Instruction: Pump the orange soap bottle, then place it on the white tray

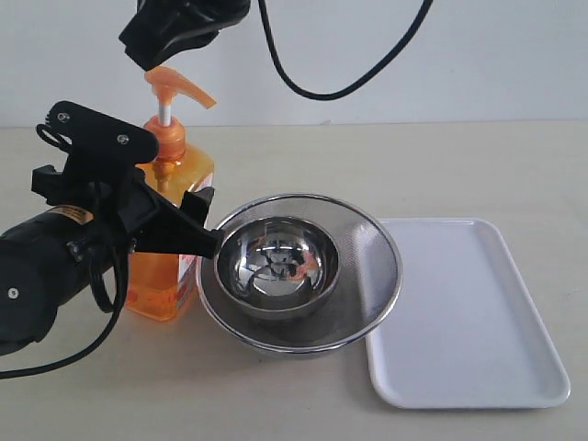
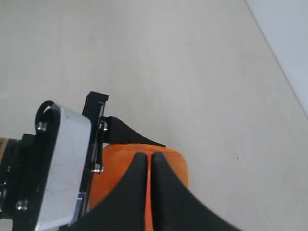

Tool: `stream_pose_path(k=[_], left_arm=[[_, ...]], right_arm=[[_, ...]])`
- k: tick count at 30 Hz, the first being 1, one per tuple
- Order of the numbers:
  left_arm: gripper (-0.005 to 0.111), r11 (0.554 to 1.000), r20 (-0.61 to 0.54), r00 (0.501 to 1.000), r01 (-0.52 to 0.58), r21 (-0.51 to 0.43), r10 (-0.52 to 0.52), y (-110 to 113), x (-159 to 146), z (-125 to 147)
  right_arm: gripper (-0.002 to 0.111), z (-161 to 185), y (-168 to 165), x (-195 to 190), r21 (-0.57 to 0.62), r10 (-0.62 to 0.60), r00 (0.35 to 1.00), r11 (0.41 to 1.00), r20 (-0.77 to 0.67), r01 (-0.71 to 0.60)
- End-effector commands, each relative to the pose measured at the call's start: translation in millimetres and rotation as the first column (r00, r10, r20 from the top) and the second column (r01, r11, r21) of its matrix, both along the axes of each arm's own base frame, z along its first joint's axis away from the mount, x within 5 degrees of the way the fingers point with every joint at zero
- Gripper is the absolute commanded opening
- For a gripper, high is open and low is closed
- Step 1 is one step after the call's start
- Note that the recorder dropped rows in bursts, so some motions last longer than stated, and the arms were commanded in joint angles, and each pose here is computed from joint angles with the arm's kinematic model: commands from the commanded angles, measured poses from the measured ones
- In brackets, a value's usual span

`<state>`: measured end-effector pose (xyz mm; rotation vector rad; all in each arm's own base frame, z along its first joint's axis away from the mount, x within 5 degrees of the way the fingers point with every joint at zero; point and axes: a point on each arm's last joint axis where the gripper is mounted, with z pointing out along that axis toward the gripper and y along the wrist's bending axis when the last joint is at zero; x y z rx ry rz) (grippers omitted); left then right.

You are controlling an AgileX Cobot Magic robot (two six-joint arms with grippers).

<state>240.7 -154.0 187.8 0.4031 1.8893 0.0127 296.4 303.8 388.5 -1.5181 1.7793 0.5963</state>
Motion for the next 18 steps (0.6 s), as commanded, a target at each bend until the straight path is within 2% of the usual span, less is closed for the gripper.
stream_pose_path(k=[1,8,18], left_arm=[[0.005,1.0,0.069,0.998,0.008,-0.008,-0.008,-3,3,11],[0.005,1.0,0.069,0.998,0.008,-0.008,-0.008,-3,3,11],[0.005,1.0,0.074,0.997,0.006,-0.009,-0.005,-2,3,11]], right_arm=[[0.0,2,-2,0,-0.007,-0.003,1.0,1.0,0.018,0.003],[0.0,-22,1,8,-0.107,-0.023,0.998,0.994,-0.053,0.017],[0.0,-34,3,10,-0.15,-0.025,0.996,0.989,-0.091,0.012]])
